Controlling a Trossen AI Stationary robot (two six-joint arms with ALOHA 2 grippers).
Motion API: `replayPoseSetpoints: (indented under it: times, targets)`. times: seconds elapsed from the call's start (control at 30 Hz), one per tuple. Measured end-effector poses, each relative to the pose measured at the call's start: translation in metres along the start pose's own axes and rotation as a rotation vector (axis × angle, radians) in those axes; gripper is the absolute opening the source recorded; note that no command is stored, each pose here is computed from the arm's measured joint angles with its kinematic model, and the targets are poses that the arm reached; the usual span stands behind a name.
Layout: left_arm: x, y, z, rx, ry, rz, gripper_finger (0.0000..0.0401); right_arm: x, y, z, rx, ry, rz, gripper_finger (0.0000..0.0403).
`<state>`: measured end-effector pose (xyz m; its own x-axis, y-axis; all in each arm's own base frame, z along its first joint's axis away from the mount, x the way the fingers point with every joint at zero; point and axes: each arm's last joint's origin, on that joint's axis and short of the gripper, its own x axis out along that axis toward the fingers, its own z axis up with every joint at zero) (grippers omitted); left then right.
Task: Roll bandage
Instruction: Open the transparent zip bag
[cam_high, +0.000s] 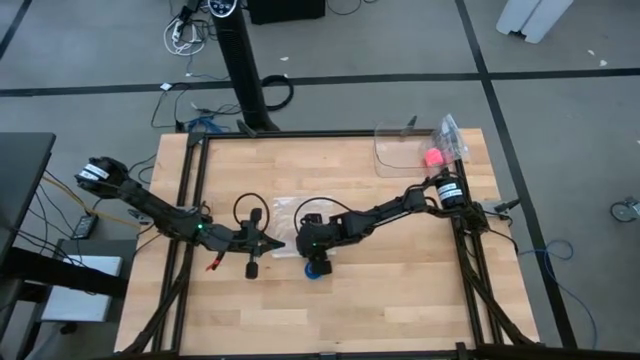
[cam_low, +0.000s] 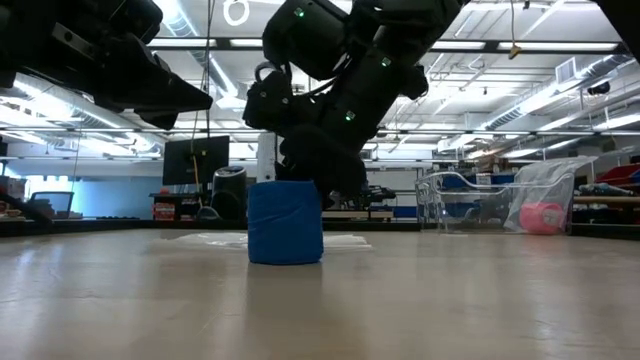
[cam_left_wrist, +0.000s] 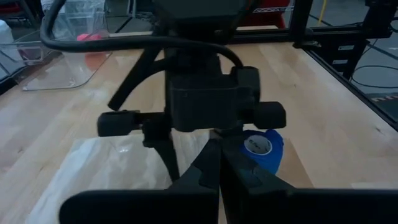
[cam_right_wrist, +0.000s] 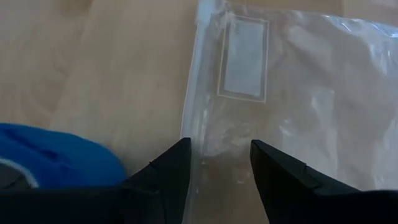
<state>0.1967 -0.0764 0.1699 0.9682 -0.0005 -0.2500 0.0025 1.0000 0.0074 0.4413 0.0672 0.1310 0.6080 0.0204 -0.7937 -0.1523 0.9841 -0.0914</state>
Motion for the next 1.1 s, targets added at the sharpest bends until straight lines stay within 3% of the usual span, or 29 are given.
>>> replayPoseSetpoints:
  times: [0.17,0.4,0.57,0.83,0.97,1.1]
  targets:
    - [0.000,0.000,0.000,-0.004,0.000,0.000,0.0005,-0.001,0.004,0.000,-0.002,0.011,0.004,0.0172]
    - [0.000,0.000,0.000,-0.009,0.000,-0.003,0.0005,-0.037,0.007,0.009,-0.052,0.040,-0.132,0.0179]
    - [0.000,0.000,0.000,-0.012,0.000,-0.003,0.0005,-0.051,0.006,0.003,-0.052,0.132,-0.088,0.0186]
    - [0.000,-0.001,0.000,-0.012,0.002,-0.020,0.0005,-0.033,0.018,-0.020,-0.044,0.196,0.008,0.0182]
    - [0.000,-0.001,0.000,-0.013,0.000,-0.028,0.0005,-0.028,0.019,-0.022,-0.035,0.170,0.009,0.0167]
    - [0.000,-0.001,0.001,-0.015,-0.006,-0.029,0.0005,-0.027,0.017,-0.022,-0.035,0.171,0.004,0.0114]
